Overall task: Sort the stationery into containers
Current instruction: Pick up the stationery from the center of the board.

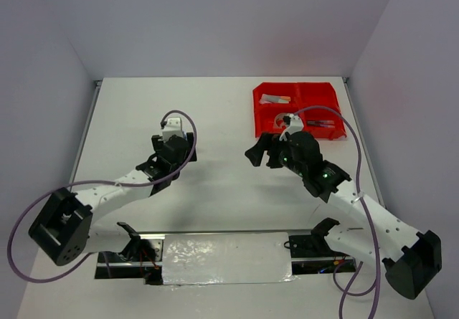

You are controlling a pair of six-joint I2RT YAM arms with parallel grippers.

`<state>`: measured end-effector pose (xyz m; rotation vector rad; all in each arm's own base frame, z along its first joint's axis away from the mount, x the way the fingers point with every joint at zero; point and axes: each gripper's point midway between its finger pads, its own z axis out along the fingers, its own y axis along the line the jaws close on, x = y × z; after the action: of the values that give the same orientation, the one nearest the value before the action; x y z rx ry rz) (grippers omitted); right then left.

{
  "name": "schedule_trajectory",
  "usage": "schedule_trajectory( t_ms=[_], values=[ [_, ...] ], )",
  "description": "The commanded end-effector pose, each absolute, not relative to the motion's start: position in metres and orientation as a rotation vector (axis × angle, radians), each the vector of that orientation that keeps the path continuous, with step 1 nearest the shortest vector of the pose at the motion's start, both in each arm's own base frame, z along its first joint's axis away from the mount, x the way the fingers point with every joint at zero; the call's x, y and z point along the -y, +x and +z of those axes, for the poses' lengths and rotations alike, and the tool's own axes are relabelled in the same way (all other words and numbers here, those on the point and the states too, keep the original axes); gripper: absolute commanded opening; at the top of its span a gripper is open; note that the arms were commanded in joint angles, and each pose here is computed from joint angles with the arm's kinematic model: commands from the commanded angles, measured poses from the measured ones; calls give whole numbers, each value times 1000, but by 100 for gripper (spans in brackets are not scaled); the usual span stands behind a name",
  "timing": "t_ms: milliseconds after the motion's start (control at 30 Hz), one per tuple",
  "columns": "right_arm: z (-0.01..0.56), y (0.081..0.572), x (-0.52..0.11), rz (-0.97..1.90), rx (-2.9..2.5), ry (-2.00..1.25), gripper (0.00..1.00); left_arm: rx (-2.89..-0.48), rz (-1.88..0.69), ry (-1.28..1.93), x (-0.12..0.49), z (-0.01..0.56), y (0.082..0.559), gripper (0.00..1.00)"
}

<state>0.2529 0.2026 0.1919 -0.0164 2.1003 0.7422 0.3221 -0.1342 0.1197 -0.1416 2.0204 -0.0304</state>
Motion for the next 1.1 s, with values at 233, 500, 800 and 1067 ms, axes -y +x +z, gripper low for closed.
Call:
schedule_trajectory(
  t_ms=[233,500,800,1067],
  values=[
    [231,251,-210,804,-1966,-106,100,-1880,-73,-210,136,153,400,84],
    [226,256,-216,803,-1991,-125,100,-1919,-114,-189,147,142,407,75],
    [227,254,-217,824,-1984,-125,100,-1943,-130,-222,142,124,394,58],
    [231,252,-212,815,-1971,-114,100,-1967,-123,-237,142,124,394,3]
  ],
)
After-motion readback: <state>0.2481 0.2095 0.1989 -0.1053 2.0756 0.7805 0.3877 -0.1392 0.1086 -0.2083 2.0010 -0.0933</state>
